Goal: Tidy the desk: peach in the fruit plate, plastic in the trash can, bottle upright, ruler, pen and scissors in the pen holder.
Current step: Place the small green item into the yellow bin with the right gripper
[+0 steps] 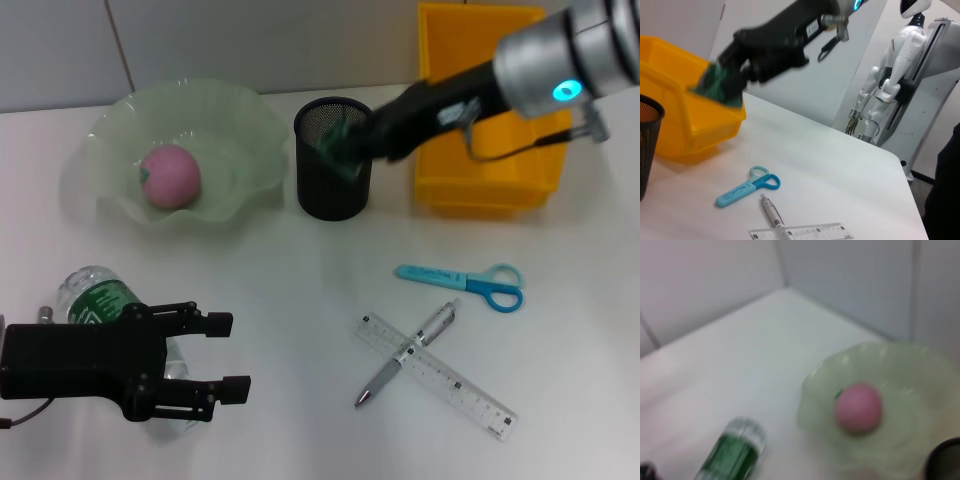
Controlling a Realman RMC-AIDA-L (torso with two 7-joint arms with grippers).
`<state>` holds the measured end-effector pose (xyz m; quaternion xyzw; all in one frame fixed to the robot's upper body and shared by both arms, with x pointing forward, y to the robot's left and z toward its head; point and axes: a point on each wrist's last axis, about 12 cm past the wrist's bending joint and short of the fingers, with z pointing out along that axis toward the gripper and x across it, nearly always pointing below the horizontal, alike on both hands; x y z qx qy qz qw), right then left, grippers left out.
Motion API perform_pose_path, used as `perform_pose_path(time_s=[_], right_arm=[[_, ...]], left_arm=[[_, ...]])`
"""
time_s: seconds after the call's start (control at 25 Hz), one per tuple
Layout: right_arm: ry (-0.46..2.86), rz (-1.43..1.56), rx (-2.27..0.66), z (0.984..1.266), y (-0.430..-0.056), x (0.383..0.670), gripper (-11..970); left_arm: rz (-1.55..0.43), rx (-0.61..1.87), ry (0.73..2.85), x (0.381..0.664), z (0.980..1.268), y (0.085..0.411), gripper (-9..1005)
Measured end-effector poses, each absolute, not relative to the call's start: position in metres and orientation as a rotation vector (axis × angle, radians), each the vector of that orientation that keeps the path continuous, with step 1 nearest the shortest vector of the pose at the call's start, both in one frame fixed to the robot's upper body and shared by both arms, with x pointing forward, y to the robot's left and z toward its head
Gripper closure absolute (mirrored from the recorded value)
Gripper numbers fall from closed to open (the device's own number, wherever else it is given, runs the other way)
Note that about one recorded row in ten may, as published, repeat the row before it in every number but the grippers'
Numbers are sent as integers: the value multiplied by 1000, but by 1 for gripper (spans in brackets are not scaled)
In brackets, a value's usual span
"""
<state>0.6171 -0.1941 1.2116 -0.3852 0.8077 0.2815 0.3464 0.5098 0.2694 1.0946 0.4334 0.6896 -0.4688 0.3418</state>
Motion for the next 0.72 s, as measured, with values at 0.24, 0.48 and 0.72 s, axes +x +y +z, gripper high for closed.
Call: perform_pose_path(time_s=[0.24, 0.48, 0.72], right_arm=[[2025, 692, -790, 1232, -237, 619, 728], [1963, 641, -531, 1245, -288, 625, 728], [1984, 569, -454, 1232, -298, 631, 727]], left_arm=[[-1222, 1128, 1793, 510, 1094, 268, 169], [-1227, 1129, 1789, 510, 1094, 266, 170], [-1232, 1129, 1785, 510, 1094, 264, 171]])
